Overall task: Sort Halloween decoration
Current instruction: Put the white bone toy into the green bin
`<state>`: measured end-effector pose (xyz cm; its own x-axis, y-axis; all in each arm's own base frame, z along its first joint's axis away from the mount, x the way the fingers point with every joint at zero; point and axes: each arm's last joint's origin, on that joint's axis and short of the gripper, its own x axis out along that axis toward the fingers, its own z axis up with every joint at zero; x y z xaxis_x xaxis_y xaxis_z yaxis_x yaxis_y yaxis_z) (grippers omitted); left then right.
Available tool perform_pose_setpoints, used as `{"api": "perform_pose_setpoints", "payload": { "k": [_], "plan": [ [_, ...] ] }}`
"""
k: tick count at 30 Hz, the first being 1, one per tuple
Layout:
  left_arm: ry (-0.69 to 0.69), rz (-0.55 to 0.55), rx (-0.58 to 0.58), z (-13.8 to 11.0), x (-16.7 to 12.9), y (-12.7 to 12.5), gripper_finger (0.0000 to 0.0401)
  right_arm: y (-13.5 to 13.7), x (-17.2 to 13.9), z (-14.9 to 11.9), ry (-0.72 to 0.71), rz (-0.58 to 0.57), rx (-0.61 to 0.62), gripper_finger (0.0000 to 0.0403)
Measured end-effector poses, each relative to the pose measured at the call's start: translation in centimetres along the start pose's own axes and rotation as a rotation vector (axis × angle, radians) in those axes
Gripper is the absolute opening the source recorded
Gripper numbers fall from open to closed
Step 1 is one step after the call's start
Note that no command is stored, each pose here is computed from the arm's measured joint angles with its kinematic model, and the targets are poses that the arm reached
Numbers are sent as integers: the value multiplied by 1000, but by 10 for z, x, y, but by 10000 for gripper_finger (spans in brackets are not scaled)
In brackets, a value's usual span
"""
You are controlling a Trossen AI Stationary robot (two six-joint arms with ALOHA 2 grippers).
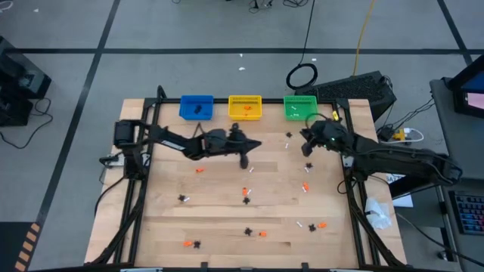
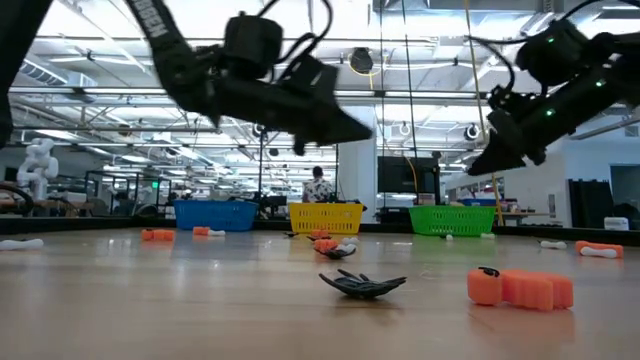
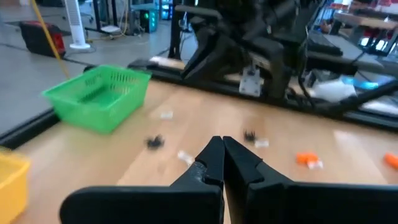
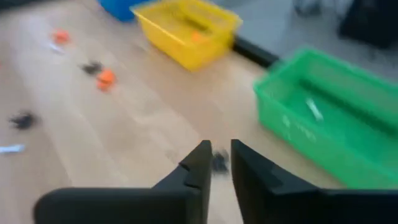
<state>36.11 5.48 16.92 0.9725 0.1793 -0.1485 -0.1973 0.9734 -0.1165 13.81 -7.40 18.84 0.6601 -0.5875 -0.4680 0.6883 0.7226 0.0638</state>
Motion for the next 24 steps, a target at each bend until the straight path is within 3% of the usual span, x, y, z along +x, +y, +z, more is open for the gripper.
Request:
{"api": "perform_pose_setpoints", "payload": {
  "k": [4, 11, 20, 24],
  "plan": [
    [-3, -1, 3, -3, -33, 1, 0, -10, 9, 5, 177, -165, 52, 83],
    [11, -2, 7, -11, -80, 2, 0, -34, 33, 11, 455, -323, 112, 96],
    [30, 34, 11, -22, -105, 1, 0, -83, 58, 20, 682, -394, 114, 96],
    [43, 32, 14, -25, -106, -1, 0, -88, 65, 23, 752, -384, 134, 96]
  ]
}}
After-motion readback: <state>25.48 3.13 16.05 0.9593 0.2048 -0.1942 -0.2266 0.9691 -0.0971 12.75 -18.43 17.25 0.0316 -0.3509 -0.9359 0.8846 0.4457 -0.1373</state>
